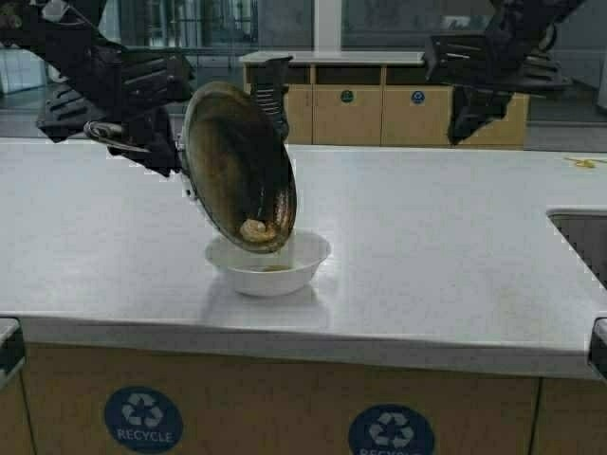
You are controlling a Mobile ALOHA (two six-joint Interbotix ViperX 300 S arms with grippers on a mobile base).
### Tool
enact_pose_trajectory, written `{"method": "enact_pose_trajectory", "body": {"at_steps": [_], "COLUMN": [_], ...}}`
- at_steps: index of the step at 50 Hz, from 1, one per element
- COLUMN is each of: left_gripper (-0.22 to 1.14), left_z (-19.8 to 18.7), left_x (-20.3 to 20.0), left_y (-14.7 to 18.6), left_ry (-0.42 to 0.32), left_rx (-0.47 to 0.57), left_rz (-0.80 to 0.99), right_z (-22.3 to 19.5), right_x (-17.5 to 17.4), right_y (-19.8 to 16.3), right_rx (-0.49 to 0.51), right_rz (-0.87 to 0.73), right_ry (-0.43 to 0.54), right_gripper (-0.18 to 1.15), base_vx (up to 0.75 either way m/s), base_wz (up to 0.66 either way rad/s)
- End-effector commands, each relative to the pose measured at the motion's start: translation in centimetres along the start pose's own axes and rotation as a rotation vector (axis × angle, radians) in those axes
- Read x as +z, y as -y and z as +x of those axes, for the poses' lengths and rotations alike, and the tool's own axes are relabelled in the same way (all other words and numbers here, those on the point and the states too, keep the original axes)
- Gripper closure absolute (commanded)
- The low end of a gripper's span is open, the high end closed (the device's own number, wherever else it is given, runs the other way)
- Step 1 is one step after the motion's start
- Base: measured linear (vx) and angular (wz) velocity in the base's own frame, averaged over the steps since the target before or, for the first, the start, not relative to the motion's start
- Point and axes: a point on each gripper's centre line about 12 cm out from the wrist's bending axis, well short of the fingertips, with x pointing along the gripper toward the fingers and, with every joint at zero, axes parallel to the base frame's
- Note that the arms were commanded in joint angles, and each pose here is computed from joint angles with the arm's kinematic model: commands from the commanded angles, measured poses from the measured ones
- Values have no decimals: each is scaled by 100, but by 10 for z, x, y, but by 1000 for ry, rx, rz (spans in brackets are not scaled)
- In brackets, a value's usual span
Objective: Add oil to the pan and cook the shrimp and serve it
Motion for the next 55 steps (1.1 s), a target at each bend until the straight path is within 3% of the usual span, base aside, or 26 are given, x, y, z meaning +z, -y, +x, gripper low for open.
{"method": "enact_pose_trajectory", "body": {"at_steps": [1, 10, 32, 55], "left_gripper": [87, 87, 86, 86], "left_z": [0, 4, 6, 6], "left_x": [20, 15, 24, 41], "left_y": [15, 22, 25, 27], "left_ry": [50, 0, 19, 12], "left_rx": [-35, -23, -26, 13], "left_rz": [66, 155, 167, 304], "right_z": [-6, -7, -8, -9], "right_x": [12, 12, 13, 15], "right_y": [-2, -2, -3, -3], "right_rx": [5, 5, 6, 6], "right_rz": [0, -1, -1, 0], "right_ry": [45, 47, 53, 60], "right_gripper": [91, 91, 91, 91], "base_vx": [0, 0, 0, 0], "base_wz": [0, 0, 0, 0]}}
